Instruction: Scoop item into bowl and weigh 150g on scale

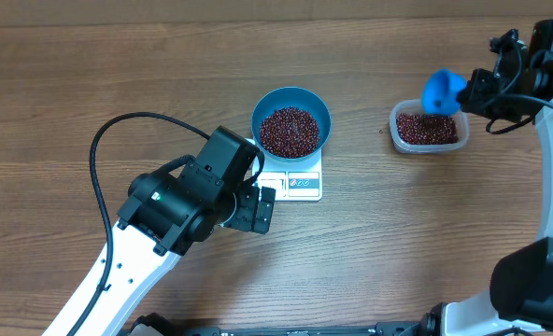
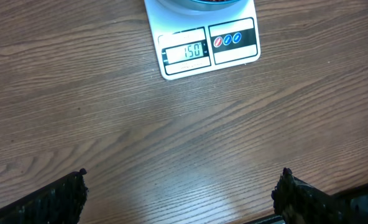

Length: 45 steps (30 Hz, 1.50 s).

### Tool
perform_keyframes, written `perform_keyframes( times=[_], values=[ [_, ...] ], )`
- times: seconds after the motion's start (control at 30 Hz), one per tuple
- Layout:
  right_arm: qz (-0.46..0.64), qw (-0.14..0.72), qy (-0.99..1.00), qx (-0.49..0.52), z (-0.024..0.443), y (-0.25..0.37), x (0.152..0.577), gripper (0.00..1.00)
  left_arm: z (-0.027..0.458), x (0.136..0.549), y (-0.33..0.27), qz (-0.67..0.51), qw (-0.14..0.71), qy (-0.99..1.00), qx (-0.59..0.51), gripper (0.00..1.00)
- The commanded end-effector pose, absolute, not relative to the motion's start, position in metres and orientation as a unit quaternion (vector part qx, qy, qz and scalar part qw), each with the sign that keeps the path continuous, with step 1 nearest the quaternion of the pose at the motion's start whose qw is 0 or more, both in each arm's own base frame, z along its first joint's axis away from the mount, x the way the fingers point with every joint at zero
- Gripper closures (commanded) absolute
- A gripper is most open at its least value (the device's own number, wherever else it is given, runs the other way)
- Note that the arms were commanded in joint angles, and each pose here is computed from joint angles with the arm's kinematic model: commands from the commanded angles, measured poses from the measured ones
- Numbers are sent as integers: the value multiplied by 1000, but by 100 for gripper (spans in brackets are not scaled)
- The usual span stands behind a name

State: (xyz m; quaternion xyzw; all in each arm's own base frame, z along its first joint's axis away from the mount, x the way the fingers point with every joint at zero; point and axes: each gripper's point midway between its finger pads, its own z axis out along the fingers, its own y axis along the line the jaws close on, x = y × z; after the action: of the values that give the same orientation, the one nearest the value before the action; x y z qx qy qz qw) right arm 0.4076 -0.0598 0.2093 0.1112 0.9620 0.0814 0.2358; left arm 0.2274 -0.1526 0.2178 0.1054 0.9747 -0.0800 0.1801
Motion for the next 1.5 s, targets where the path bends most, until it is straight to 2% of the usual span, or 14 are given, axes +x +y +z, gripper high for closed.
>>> perform_keyframes(
  times=[0.0, 0.3, 0.7, 0.77, 0.87, 0.93, 1.17, 1.2, 1.27, 1.47],
  values=[
    [-72, 251, 955, 145, 232, -91, 395, 96, 219, 226, -153, -83, 182, 974, 104, 1],
    [-222, 254, 938, 80, 247, -61, 395, 96, 219, 226, -153, -83, 182, 974, 104, 0],
    [-220, 231, 946, 61, 241, -48, 385, 96, 219, 226, -153, -83, 182, 974, 104, 0],
    [-168, 230, 957, 50, 234, -31, 388, 96, 219, 226, -153, -83, 182, 974, 104, 1],
    [19, 223, 974, 21, 228, 33, 386, 96, 219, 226, -153, -83, 182, 974, 104, 0],
    [89, 229, 969, 4, 241, 57, 377, 96, 219, 226, -153, -83, 182, 974, 104, 0],
    [185, 232, 954, -46, 282, 86, 314, 96, 219, 226, -153, -83, 182, 974, 104, 1],
    [231, 230, 942, -83, 278, 102, 294, 96, 219, 226, -153, -83, 182, 974, 104, 0],
    [253, 220, 939, -81, 251, 107, 277, 96, 219, 226, -153, -83, 182, 974, 104, 0],
    [280, 142, 949, -2, 172, 109, 243, 96, 219, 226, -153, -83, 182, 974, 104, 0]
  ],
)
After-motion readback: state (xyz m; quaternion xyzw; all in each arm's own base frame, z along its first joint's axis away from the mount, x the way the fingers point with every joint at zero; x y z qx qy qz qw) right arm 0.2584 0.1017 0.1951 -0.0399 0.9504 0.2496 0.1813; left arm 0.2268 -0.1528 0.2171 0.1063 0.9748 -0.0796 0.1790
